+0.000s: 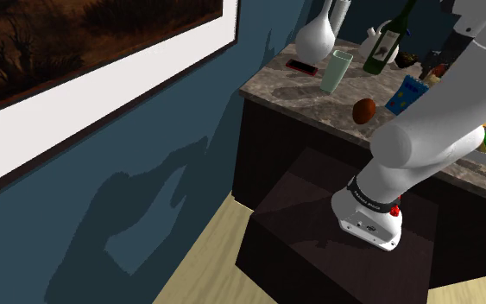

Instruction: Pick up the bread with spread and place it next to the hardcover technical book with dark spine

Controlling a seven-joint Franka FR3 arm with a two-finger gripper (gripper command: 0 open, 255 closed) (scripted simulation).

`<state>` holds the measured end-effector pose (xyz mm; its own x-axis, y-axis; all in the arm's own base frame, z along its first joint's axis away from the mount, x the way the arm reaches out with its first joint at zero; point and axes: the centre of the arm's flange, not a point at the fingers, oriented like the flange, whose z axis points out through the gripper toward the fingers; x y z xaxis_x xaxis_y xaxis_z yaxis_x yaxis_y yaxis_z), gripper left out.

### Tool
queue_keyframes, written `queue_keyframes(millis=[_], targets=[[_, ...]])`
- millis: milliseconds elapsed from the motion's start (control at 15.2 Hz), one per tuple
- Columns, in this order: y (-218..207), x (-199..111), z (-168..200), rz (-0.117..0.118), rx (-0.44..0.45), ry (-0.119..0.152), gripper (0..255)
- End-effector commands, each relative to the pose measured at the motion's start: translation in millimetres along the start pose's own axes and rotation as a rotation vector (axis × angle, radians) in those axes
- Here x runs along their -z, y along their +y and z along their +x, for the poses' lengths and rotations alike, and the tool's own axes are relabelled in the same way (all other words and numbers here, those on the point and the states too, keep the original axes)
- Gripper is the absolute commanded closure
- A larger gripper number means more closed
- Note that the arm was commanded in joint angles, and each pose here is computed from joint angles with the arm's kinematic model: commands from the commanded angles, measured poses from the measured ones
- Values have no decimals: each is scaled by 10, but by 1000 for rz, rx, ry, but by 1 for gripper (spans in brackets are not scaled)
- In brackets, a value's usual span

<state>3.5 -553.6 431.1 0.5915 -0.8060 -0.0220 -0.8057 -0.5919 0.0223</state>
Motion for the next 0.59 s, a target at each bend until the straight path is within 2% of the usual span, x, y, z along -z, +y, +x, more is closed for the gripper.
queue_keyframes(millis=[0,264,528], targets=[[255,4,68,-1,5,3,255],[745,-4,126,-1,5,3,255],[740,-215,131,-1,5,3,255]])
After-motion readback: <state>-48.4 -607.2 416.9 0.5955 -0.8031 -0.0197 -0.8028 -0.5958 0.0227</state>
